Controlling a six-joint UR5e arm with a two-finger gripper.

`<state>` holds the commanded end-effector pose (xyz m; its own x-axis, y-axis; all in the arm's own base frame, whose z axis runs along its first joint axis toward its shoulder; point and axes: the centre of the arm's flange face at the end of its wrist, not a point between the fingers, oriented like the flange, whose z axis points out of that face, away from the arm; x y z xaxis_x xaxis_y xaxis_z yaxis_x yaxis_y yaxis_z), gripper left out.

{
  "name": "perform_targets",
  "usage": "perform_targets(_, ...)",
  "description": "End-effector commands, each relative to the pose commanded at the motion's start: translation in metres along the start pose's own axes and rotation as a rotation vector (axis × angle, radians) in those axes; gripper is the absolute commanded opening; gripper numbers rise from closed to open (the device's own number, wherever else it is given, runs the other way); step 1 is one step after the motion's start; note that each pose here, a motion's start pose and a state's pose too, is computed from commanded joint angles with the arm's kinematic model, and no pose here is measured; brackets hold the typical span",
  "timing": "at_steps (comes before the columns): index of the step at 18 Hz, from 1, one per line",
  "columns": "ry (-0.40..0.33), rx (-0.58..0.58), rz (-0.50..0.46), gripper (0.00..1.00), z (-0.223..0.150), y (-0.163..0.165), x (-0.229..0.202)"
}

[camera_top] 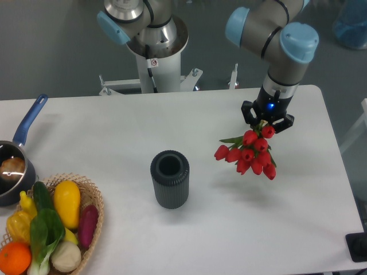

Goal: Place the flowers on the table
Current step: 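Lower the tulip bouquet onto the table beside the black vase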

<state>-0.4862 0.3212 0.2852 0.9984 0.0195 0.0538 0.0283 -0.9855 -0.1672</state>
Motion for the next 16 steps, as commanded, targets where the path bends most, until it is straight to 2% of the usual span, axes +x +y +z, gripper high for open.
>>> perform_targets(4, 0.018, -0.036, 0.017, 0.34, 0.02, -0.008, -0.005)
perform_targets(7, -0.006, -0.132, 0.045, 0.34, 0.03, -0.015, -0.009)
perform_targets(16, 0.027, -0.15, 0.059, 0.34, 0.057, -0.023, -0.009)
